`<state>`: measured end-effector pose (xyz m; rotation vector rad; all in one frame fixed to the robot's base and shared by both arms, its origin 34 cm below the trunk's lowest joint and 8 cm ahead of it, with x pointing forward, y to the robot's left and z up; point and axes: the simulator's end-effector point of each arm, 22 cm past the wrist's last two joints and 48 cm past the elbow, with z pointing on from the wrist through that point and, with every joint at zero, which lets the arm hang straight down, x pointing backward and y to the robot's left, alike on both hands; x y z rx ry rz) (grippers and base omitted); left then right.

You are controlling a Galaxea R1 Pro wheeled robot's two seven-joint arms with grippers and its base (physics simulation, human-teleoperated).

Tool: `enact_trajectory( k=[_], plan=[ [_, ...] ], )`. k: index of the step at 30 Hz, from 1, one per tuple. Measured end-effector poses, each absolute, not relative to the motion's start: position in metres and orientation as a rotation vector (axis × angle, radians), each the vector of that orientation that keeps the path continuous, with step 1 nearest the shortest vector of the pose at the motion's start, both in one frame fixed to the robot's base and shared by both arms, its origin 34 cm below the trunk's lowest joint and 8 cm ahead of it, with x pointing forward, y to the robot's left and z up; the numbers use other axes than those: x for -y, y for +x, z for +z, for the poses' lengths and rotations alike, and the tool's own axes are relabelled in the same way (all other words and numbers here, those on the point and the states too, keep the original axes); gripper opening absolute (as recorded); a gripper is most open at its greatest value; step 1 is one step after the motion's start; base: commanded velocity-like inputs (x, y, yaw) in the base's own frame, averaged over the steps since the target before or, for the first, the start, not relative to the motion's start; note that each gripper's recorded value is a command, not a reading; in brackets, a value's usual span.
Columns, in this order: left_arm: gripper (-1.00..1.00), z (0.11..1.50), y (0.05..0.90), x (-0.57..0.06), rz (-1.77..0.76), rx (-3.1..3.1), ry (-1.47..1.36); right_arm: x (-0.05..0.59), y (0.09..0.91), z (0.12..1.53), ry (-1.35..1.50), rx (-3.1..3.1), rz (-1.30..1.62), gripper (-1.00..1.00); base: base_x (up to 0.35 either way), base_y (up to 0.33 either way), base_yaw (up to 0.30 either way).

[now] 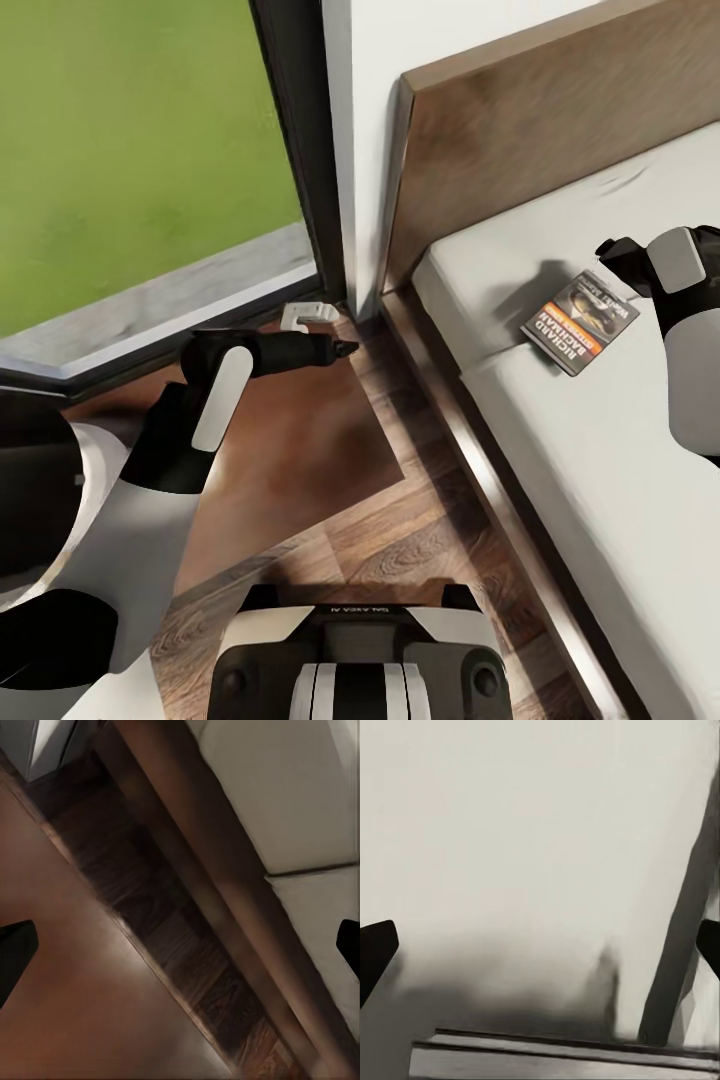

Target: In the bedroom, move the book from the bed onto either nightstand, and place the two sandals side by side next to the bed.

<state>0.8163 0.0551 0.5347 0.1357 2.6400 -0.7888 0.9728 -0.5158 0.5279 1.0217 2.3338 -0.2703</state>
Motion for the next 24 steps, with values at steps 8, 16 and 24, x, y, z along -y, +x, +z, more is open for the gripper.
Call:
enact_trajectory(
  k=[8,16,24],
  plan=[
    [1.0,0.534,0.816,-0.0547,-0.791,-2.64,0.136,0.5159,0.9726,0.5266,1.021,-2.334,-0.272,1.0,-0.035,-0.055,0.0],
    [1.0,0.5353,0.8159,-0.0531,-0.8,-2.637,0.137,0.5157,0.9723,0.5265,1.021,-2.336,-0.271,1.0,-0.052,0.011,0.0],
    [1.0,0.5352,0.8157,-0.0529,-0.803,-2.637,0.137,0.5157,0.9725,0.5263,1.02,-2.336,-0.272,1.0,-0.171,0.064,0.0]
  ],
)
